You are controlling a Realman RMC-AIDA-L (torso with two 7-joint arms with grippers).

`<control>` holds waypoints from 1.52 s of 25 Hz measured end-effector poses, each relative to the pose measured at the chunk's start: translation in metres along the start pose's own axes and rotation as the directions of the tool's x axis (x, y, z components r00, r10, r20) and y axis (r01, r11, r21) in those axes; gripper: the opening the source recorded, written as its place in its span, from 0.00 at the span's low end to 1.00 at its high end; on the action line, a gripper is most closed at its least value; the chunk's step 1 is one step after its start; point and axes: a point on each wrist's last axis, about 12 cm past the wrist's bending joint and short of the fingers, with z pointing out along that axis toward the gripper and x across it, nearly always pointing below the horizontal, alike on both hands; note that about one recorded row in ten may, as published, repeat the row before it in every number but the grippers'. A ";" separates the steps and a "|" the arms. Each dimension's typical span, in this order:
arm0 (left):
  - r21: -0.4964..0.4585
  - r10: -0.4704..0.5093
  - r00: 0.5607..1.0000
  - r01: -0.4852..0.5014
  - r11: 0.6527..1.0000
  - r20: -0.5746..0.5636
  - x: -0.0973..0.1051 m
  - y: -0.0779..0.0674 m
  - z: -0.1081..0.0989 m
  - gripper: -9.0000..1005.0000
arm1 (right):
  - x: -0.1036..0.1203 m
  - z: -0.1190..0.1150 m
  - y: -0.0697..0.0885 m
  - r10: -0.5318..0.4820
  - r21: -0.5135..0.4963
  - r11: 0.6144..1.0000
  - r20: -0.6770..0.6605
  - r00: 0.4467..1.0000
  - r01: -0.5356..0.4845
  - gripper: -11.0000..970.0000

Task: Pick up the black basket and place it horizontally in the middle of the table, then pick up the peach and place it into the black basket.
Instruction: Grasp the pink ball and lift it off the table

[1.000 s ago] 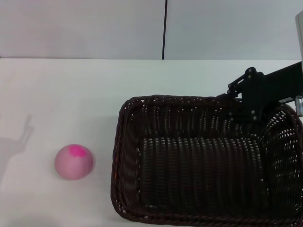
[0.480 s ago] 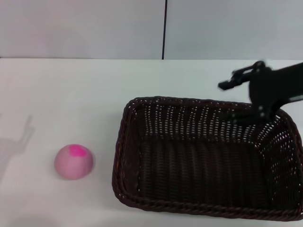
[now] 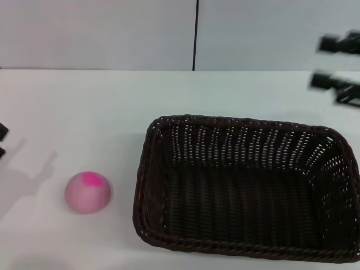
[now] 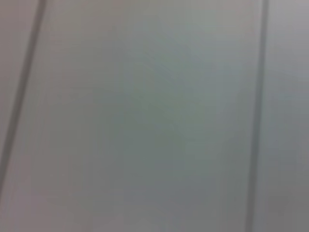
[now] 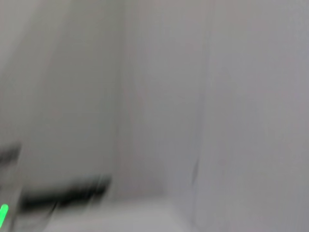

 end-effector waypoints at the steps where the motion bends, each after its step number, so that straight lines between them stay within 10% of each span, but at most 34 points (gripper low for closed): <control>1: 0.045 -0.011 1.000 0.012 0.999 -0.024 -0.002 0.003 0.001 0.79 | 0.015 -0.016 0.004 0.040 0.065 0.997 0.128 0.991 -0.049 0.66; 14: 0.283 0.033 0.952 0.057 0.957 -0.303 0.016 -0.007 0.015 0.79 | 0.076 -0.045 0.027 0.104 0.227 0.953 0.371 0.923 -0.198 0.66; 23: 0.351 0.005 0.932 0.132 0.927 -0.363 0.021 -0.018 0.013 0.79 | 0.079 -0.041 0.025 0.106 0.231 0.951 0.387 0.916 -0.207 0.66; 38: 0.338 0.141 0.925 -0.015 0.941 -0.352 0.044 -0.029 0.020 0.79 | 0.082 -0.040 0.026 0.121 0.233 0.946 0.395 0.911 -0.227 0.66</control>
